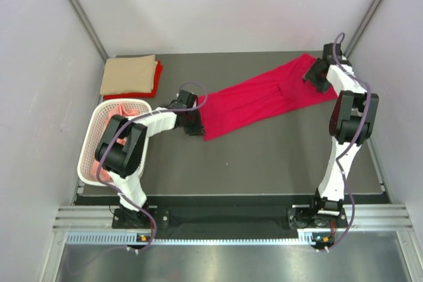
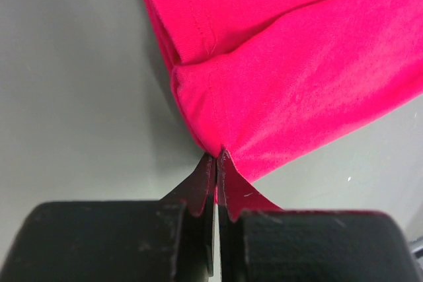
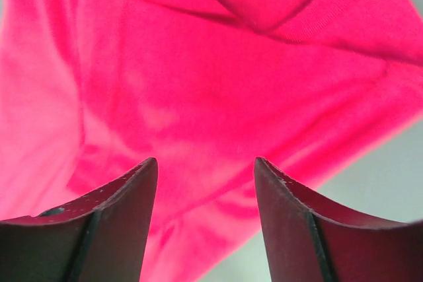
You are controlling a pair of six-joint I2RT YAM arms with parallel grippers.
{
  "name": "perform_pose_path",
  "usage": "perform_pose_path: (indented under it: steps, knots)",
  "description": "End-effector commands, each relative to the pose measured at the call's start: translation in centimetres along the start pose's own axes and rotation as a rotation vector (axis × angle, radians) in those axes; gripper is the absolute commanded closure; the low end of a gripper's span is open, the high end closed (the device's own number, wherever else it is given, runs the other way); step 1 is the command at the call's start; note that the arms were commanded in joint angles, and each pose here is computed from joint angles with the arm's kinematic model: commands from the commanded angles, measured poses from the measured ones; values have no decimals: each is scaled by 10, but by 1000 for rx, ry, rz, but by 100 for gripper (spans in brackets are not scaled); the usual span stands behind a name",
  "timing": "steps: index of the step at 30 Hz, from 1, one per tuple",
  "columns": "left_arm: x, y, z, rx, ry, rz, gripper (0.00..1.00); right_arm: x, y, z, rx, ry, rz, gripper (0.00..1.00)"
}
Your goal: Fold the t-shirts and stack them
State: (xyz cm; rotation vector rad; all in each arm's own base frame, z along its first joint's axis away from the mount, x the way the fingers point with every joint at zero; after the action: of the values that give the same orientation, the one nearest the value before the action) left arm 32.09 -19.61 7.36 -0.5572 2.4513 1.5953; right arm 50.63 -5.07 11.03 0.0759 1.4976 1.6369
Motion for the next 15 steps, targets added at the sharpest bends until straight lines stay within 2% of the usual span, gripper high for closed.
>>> perform_pose_path:
  steps: [1, 6, 15]
  knots:
    - [37, 1, 18, -88, 6, 105, 100, -17, 58, 8, -61, 5, -65, 39]
    - [52, 9, 18, -87, -1, 111, 100, -9, 87, 4, -82, -9, -71, 34]
    - [83, 23, 17, -74, 6, 135, 100, 15, 106, -9, -83, -41, -35, 32]
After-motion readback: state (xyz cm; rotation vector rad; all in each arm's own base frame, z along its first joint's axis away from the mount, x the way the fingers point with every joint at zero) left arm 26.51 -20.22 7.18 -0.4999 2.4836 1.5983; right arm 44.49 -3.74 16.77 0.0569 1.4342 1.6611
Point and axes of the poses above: each gripper's point midway between its finger pads, its own y axis back along the fingers, its own z axis along the line the jaws close on, x = y × z, the point moved 6 cm from there along y, back along the fingers, and after that the axes turned 2 degrees about -y, right-handed, at the moved point
